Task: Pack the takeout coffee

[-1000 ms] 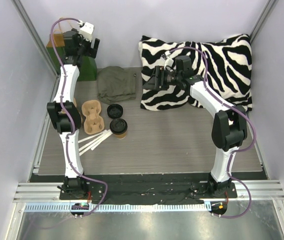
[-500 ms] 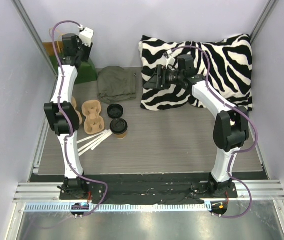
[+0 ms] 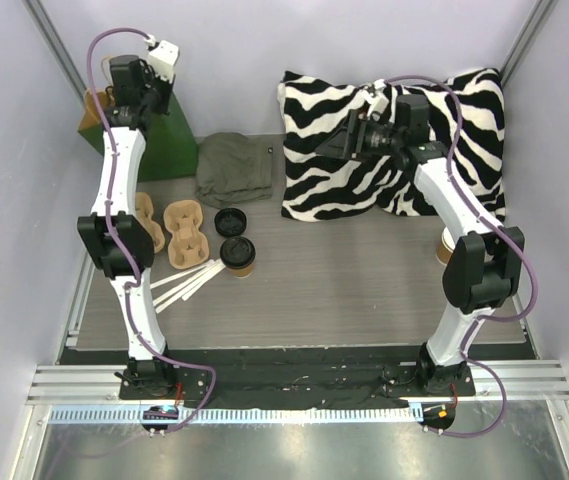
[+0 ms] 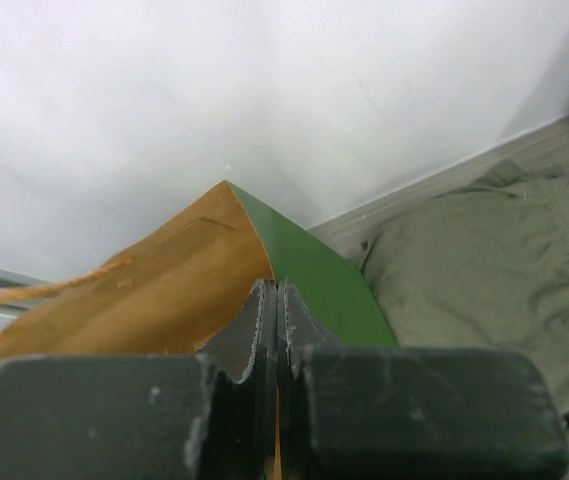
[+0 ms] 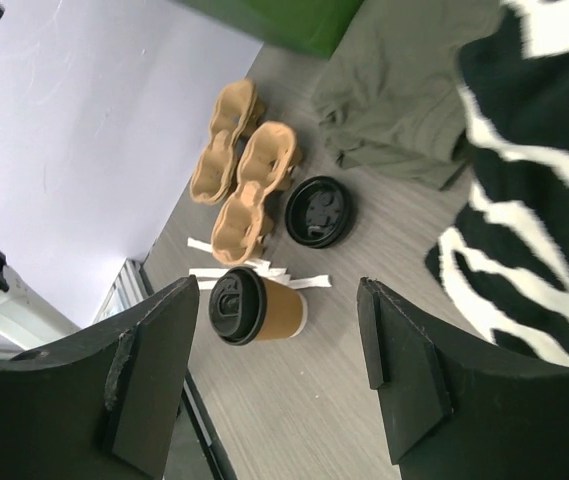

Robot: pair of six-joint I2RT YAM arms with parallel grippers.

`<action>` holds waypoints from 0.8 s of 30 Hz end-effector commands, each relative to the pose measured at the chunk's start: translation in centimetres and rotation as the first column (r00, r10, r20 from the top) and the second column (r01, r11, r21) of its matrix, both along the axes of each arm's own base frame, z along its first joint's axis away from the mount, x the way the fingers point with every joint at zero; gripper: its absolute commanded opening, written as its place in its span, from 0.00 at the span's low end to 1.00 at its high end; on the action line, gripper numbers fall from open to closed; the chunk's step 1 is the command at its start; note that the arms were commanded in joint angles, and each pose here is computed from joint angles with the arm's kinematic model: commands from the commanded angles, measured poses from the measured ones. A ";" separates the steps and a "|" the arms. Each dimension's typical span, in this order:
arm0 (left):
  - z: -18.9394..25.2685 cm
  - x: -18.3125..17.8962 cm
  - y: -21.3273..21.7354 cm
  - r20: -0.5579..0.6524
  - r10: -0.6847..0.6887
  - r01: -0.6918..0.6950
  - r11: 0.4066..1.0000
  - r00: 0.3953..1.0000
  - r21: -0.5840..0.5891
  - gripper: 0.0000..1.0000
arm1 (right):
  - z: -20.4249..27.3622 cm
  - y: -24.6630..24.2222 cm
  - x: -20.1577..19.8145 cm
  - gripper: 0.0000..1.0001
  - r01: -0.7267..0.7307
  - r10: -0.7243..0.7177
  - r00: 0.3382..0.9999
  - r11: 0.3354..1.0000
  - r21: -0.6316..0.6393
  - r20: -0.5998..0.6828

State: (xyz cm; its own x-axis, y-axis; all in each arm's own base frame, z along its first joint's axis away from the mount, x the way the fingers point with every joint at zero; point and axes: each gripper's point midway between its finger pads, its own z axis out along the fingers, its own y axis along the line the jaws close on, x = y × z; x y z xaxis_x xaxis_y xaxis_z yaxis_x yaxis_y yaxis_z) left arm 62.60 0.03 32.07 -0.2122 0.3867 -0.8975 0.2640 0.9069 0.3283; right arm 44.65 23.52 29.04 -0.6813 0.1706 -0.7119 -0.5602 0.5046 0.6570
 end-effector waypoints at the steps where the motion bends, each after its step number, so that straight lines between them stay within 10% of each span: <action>1: 8.3 -1.0 -0.7 0.184 -0.040 0.045 0.999 0.982 -0.022 0.00 | 4.0 -2.8 -0.5 0.72 0.031 -0.033 0.994 0.999 0.018 0.100; 24: 20.1 -12.7 -15.0 0.355 -0.360 0.448 0.870 0.863 -0.205 0.00 | 6.7 -12.3 -0.3 0.72 0.246 -0.249 0.960 0.969 0.035 0.126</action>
